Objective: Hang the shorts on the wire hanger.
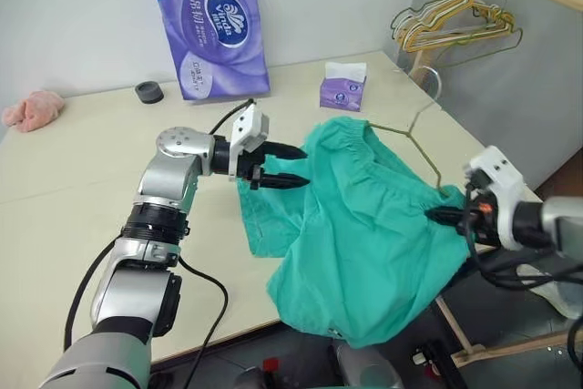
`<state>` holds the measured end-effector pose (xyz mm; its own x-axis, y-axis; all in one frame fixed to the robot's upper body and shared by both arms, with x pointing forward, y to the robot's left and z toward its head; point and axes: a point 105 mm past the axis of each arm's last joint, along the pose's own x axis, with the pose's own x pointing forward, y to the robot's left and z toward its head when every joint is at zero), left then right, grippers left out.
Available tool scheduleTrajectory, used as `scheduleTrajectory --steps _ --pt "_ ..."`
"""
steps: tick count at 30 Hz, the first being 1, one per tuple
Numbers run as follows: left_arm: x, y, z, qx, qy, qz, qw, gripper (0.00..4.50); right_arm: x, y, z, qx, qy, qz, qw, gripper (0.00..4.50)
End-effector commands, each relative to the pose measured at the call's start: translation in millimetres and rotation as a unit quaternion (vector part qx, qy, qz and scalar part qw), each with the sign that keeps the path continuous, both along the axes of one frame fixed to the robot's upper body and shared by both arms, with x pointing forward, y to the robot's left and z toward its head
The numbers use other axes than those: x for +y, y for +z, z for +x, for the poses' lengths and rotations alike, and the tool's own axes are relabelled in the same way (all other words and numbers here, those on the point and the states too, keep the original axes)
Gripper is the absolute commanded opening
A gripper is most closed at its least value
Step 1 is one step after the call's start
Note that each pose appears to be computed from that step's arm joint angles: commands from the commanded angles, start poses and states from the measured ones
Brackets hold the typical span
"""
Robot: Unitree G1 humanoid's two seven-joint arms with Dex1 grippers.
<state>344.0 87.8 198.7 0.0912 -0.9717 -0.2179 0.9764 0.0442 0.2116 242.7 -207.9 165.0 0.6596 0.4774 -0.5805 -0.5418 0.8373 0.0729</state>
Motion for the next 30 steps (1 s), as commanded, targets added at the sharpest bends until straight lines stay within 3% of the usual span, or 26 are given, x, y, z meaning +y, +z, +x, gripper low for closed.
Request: scheduleTrajectory --steps 1,7,13,21,24,30 --pt "-17 11 -7 -0.014 -0.024 -0.016 0.999 3.0 -14 10 -16 -0.032 -0.037 -0.006 0.999 0.0" --pt "-60 9 -25 -0.05 -0.078 -0.001 0.996 3.0 -51 10 -59 -0.038 -0.163 -0.005 0.986 0.0" --pt "-98 17 -43 -0.082 -0.13 -0.007 0.988 3.0 -56 23 -102 -0.01 -0.289 0.019 0.957 0.0" --pt "-133 29 -49 -0.138 -0.153 -0.035 0.978 3.0 -82 69 -108 -0.088 -0.364 -0.028 0.927 0.0" --pt "-146 33 -50 -0.168 -0.155 -0.04 0.973 3.0 -99 89 -107 -0.135 -0.417 -0.054 0.897 0.0" --pt "-161 45 -50 -0.194 -0.157 -0.059 0.967 3.0 -108 93 -109 -0.171 -0.493 -0.055 0.852 0.0"
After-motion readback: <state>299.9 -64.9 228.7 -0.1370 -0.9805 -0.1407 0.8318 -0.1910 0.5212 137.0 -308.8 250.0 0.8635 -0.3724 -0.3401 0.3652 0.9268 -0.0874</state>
